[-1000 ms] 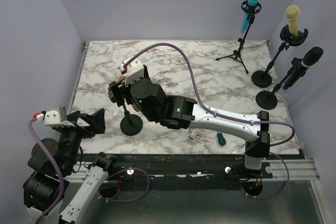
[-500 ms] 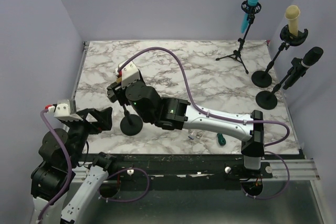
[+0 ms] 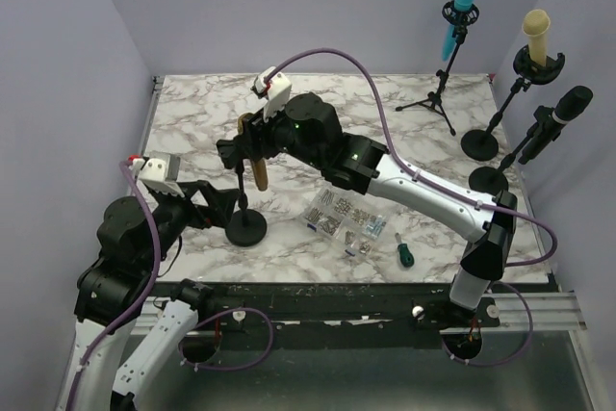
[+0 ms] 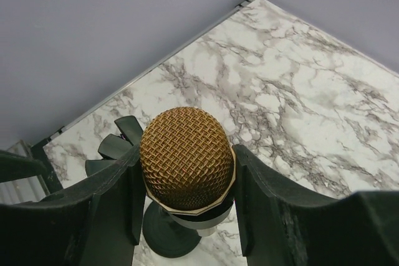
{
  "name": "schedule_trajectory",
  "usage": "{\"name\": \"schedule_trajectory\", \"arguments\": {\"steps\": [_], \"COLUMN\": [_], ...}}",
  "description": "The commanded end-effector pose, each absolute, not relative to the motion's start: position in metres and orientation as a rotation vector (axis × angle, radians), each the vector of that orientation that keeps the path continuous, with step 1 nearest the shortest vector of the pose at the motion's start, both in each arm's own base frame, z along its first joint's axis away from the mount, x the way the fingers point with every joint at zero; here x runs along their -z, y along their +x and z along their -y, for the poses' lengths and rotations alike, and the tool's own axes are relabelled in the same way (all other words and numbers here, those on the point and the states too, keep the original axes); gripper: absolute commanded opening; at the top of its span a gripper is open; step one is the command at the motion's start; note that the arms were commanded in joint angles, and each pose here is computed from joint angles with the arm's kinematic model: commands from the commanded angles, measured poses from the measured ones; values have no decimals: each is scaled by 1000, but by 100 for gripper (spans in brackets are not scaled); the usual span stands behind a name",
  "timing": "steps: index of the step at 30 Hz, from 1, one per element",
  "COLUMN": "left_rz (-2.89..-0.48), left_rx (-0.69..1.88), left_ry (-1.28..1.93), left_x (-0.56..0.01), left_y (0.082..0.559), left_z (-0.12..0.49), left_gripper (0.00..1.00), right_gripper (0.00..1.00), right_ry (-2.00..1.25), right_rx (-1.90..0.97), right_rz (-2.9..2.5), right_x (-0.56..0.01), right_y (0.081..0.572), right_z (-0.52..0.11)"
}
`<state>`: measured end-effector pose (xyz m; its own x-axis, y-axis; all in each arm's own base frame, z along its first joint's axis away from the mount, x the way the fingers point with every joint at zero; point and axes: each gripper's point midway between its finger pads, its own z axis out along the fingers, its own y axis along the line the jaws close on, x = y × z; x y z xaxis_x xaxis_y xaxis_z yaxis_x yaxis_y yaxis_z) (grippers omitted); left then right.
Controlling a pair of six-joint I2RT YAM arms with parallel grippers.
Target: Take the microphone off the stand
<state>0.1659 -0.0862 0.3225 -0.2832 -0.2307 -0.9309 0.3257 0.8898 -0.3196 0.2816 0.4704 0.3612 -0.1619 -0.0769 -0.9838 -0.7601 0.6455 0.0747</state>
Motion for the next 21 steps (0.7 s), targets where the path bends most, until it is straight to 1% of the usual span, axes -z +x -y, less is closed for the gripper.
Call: {"name": "schedule_trajectory", "arguments": {"steps": [1, 6, 11, 17, 21], "left_rz": [-1733, -1751, -1773, -1799, -1794], "left_rx": [603, 547, 495, 428, 401], "left_ry": [189, 221, 261, 298, 334], "left_x": [-344, -339, -341, -331, -331], "left_y": [174, 186, 199, 209, 216], "left_z": [107, 106, 107, 104, 105], "left_gripper": [99, 98, 92, 91, 92], "right_gripper": [1, 1, 1, 1, 1], "right_ry": [-904, -907, -910, -931, -946], "right_rx": [-813, -865, -881, -896, -918], "right_rz": [-1655, -1651, -1657, -1680, -1674], "right_x": [-349, -352, -352, -341, -341], "right_y": [249, 248, 250, 252, 253], "right_z": [-483, -482, -482, -480, -483]}}
